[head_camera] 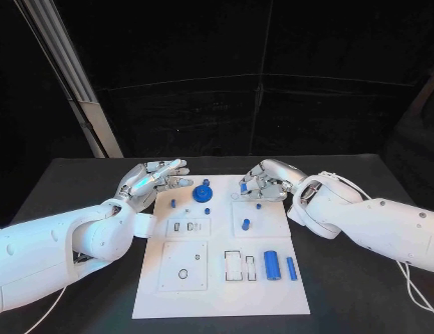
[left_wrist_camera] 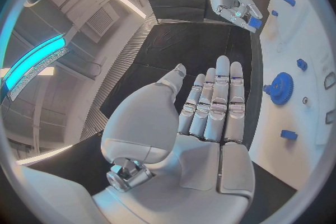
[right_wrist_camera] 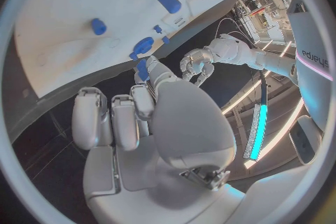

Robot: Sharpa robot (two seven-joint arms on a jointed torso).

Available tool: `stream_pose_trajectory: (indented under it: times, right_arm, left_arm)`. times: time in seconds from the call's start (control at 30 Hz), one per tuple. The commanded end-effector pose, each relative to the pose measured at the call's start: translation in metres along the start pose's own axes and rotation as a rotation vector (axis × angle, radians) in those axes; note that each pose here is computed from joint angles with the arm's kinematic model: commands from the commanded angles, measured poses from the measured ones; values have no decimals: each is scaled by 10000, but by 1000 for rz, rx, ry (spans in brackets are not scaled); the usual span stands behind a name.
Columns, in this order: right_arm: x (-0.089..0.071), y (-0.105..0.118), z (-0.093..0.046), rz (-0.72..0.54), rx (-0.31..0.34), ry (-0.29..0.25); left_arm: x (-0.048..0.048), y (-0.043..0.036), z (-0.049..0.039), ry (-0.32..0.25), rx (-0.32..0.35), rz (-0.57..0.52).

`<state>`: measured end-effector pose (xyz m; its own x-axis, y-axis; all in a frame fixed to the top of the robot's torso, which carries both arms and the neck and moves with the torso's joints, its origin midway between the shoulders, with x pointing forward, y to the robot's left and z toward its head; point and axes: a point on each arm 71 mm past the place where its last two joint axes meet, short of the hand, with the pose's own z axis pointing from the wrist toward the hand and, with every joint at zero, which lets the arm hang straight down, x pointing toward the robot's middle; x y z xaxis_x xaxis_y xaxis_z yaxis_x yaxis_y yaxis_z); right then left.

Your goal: Assemble the parts on the task board

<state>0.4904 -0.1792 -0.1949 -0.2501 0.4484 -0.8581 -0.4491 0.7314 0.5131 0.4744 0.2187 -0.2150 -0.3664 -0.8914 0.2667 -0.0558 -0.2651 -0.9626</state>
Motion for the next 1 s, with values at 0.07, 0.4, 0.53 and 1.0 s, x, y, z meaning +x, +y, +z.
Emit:
stream_pose_trajectory:
  times: [0.07,0.4,0.53,1.0]
  right_arm:
    - [106,220,120,-54,21,-7]
    - [498,588,257,-106,-24,63]
    - [651,690,295,-125,-38,91]
    - [1023,848,342,-176,-61,163]
  left_arm:
    - [-18,-22,32,-5,12,1]
    - [-66,-36,66,-42,19,12]
    - [-67,-40,76,-50,21,15]
    - [-55,-44,93,-63,25,11]
